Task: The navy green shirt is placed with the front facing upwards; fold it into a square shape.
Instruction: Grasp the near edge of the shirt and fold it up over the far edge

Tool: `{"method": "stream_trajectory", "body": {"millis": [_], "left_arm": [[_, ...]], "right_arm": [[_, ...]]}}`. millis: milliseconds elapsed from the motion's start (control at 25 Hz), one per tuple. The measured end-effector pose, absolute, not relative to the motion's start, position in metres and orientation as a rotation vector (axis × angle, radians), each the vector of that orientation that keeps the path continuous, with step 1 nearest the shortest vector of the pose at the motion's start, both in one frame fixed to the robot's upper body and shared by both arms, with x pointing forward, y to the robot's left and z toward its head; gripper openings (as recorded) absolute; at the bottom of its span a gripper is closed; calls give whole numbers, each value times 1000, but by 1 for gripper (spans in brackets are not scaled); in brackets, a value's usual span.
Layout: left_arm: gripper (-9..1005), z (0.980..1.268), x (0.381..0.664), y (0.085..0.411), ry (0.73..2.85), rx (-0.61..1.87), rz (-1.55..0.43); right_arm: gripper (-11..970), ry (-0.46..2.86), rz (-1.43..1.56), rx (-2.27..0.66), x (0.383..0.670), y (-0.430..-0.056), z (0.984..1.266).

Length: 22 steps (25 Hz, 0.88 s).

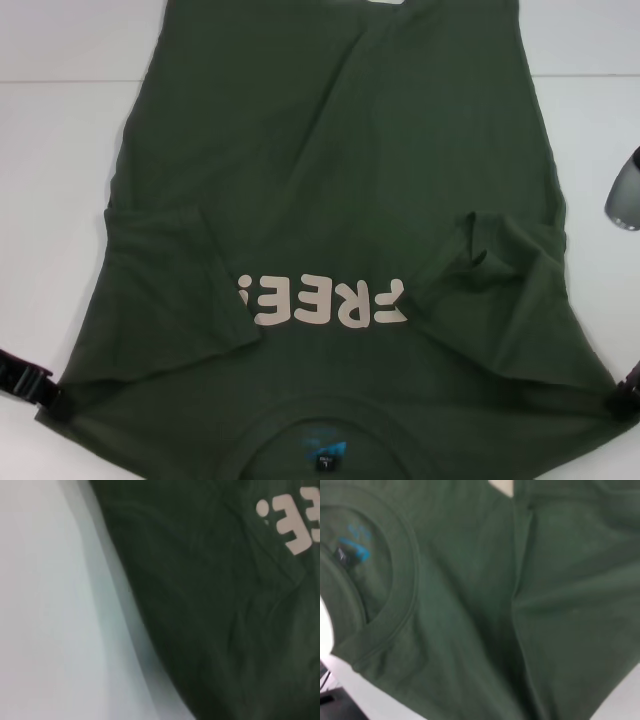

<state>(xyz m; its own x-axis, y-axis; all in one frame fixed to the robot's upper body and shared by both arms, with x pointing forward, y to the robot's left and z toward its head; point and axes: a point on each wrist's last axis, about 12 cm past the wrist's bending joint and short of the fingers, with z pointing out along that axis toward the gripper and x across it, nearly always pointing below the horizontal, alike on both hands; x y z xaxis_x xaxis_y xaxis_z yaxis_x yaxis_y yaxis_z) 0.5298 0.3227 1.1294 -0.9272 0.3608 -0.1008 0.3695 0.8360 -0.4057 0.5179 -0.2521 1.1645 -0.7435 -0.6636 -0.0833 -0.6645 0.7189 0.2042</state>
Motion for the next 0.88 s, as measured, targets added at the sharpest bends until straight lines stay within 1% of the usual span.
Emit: {"method": "stream_trajectory", "body": {"millis": [360, 520, 880], "left_arm": [[42, 1147, 548, 316, 2881, 566, -719], [42, 1156, 563, 307, 2793, 541, -740], [43, 1165, 585, 290, 2692, 523, -749]], "right_arm": [[45, 2783, 378, -985, 538, -280, 1190], [46, 2716, 370, -930, 547, -291, 1199], [49, 2605, 360, -826, 559, -307, 1206]]}}
